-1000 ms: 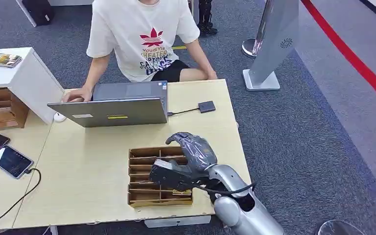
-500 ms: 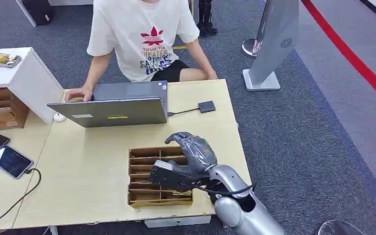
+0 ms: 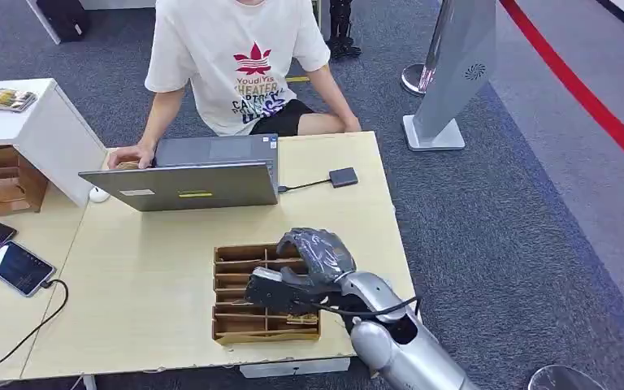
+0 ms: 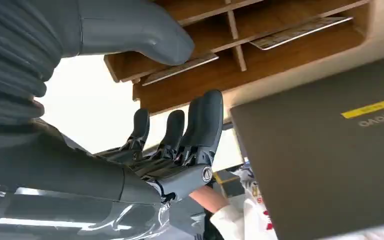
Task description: Pass the card to the sensor for recognition and then transmit it.
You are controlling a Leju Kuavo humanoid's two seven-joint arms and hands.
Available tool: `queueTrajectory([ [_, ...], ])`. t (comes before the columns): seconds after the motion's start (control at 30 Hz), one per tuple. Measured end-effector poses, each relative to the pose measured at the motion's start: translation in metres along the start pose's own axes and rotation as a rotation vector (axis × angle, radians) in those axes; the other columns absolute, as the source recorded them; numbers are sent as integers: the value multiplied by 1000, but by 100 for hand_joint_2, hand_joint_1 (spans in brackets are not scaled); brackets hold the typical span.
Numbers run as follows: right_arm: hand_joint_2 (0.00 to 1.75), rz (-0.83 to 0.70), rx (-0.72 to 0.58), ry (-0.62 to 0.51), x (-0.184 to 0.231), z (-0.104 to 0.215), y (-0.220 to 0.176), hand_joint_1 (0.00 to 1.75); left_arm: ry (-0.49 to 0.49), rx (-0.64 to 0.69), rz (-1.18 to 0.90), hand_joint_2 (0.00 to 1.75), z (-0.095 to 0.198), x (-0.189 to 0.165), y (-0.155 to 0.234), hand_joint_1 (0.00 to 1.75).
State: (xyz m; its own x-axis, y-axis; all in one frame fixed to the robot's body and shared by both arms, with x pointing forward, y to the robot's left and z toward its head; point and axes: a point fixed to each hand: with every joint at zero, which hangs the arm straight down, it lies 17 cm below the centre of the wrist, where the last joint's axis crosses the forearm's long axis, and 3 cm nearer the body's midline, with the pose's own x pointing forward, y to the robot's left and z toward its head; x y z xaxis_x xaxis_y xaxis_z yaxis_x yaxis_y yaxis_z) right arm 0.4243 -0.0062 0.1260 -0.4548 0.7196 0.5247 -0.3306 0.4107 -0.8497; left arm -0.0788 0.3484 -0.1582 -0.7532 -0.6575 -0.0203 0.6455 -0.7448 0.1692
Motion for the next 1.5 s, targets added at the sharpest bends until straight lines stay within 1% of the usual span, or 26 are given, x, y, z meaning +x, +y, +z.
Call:
queueTrajectory([
  [0.13, 175, 4, 11, 17, -7, -1, 4, 89, 4, 0, -5, 0, -1, -2, -1, 0],
  [0.17, 175, 6, 12, 21, -9, -1, 4, 86, 4, -1, -6, 0, -1, -2, -1, 0],
  [0.53, 175, 10, 16, 63, -24, -5, 6, 89, 6, -5, -14, 0, -2, -6, -5, 0],
  [0.6, 175, 12, 16, 69, -27, -5, 6, 98, 9, -6, -15, 0, -2, -7, -5, 0],
  [0.63, 175, 12, 16, 73, -29, -5, 6, 110, 11, -8, -15, 0, -2, -7, -6, 0],
  [0.67, 175, 14, 17, 75, -30, -5, 6, 126, 11, -8, -15, 0, -2, -7, -6, 0],
  [0.7, 175, 14, 18, 79, -31, -5, 7, 133, 11, -9, -16, 0, -2, -8, -6, 0],
  [0.77, 175, 14, 22, 85, -33, -5, 9, 133, 12, -11, -17, 0, -2, -8, -7, 0],
  [0.8, 175, 13, 23, 87, -35, -5, 9, 129, 13, -11, -16, 0, -2, -9, -7, 0],
  [0.9, 175, 13, 20, 93, -37, -5, 8, 127, 12, -9, -15, 0, -2, -9, -7, 0],
  [1.03, 175, 15, 18, 95, -38, -5, 7, 133, 12, -9, -13, 0, -2, -9, -7, 0],
  [1.07, 175, 15, 18, 96, -39, -5, 7, 131, 13, -9, -13, 0, -2, -9, -7, 0],
  [1.27, 175, 15, 20, 104, -42, -5, 8, 147, 15, -12, -13, 0, -1, -11, -9, 0],
  [1.33, 175, 16, 21, 104, -42, -5, 8, 147, 15, -12, -13, 0, -1, -11, -9, 0],
  [1.37, 175, 16, 21, 105, -42, -5, 8, 155, 16, -13, -13, 0, -1, -11, -9, 0],
  [1.47, 175, 15, 19, 106, -43, -5, 8, 161, 19, -17, -14, 0, 0, -13, -11, 0],
  [1.5, 175, 14, 16, 107, -43, -5, 7, 166, 19, -17, -15, 0, 0, -13, -12, 0],
])
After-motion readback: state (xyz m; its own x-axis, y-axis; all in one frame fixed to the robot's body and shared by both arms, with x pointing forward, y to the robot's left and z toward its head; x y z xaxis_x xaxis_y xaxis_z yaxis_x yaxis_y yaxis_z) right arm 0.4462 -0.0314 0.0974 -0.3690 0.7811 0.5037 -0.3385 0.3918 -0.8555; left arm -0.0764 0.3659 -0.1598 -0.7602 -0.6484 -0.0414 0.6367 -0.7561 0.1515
